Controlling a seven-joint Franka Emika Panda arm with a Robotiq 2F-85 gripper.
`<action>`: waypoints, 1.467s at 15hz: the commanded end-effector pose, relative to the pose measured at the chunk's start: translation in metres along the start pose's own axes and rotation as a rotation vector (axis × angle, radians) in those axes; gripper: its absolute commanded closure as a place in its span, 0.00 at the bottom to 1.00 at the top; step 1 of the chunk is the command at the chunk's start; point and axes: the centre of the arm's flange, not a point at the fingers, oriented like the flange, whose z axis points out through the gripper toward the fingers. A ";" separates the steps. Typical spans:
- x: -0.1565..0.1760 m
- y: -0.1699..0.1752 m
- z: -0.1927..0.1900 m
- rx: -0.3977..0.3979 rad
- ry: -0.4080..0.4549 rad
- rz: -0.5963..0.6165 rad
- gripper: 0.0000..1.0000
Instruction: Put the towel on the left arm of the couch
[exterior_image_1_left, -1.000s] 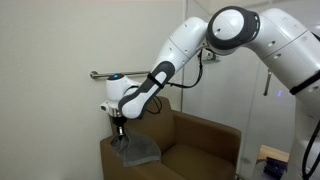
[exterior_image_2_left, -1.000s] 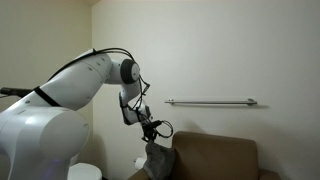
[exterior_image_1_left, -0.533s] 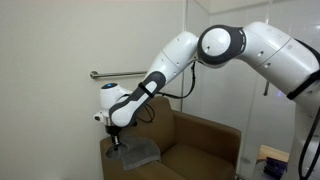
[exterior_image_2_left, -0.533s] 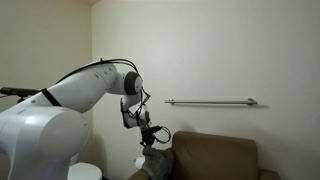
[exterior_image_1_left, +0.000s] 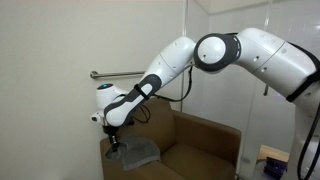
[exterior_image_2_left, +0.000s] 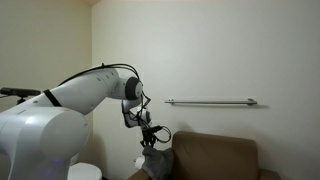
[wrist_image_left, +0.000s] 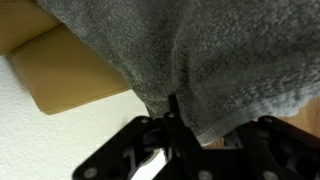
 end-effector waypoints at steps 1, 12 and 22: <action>0.006 0.006 -0.005 0.020 0.007 -0.056 0.31; 0.023 -0.011 -0.032 -0.032 -0.003 -0.135 0.00; 0.009 -0.042 -0.101 -0.209 -0.034 -0.176 0.00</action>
